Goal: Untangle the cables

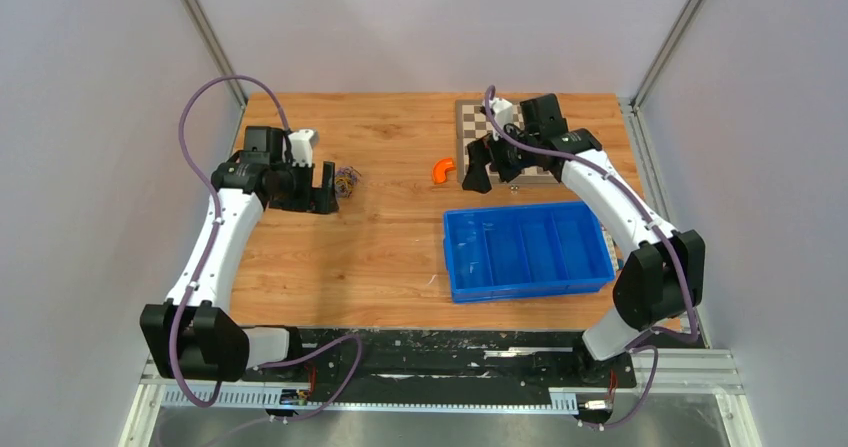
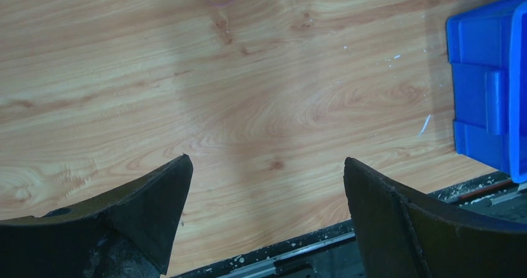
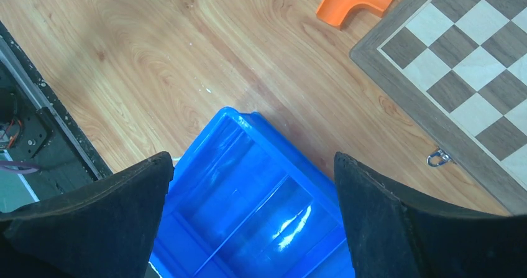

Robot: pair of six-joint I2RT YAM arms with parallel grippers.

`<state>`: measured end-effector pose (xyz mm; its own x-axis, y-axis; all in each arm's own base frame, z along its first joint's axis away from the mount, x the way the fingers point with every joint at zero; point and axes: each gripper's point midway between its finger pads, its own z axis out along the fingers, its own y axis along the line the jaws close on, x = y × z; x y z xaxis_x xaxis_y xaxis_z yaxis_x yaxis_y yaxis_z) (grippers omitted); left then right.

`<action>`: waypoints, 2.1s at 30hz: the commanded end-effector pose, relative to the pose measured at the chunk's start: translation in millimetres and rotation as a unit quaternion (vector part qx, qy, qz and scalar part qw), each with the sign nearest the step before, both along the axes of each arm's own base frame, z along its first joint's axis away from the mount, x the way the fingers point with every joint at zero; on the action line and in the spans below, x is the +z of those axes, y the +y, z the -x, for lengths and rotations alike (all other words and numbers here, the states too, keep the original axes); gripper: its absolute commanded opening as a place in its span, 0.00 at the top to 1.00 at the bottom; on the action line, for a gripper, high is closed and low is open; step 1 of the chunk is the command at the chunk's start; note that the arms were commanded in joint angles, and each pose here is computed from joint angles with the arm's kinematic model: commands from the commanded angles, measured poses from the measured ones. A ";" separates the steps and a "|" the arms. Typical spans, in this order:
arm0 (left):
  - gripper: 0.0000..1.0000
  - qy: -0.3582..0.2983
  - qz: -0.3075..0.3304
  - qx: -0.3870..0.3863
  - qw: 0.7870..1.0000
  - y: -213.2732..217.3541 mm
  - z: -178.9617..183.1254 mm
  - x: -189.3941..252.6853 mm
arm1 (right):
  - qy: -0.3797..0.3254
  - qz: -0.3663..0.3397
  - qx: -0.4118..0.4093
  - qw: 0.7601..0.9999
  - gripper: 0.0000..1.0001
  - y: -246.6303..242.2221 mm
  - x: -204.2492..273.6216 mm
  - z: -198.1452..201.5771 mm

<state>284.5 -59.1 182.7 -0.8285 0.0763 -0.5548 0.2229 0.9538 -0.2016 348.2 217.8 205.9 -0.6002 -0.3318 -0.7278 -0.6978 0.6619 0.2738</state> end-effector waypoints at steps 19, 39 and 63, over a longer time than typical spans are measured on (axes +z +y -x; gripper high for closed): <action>0.02 0.018 0.140 0.037 0.989 15.2 -152.8 -56.8 | 0.031 -0.050 0.028 0.998 0.00 64.1 -14.5 -48.8; 1.00 0.064 0.273 -0.016 0.960 -33.3 -158.7 -94.9 | 0.030 -0.068 0.067 0.995 0.00 111.8 -16.0 -42.8; 1.00 -0.058 0.464 -0.198 0.861 -105.0 8.2 111.8 | -0.005 -0.222 0.202 0.954 0.91 198.7 55.7 32.5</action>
<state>295.1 -162.0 268.6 -0.7986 -0.2061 -0.5655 0.5044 0.2832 -0.8157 309.0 429.1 229.0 -0.5459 -0.2654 -0.7947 -0.8378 0.1705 0.5186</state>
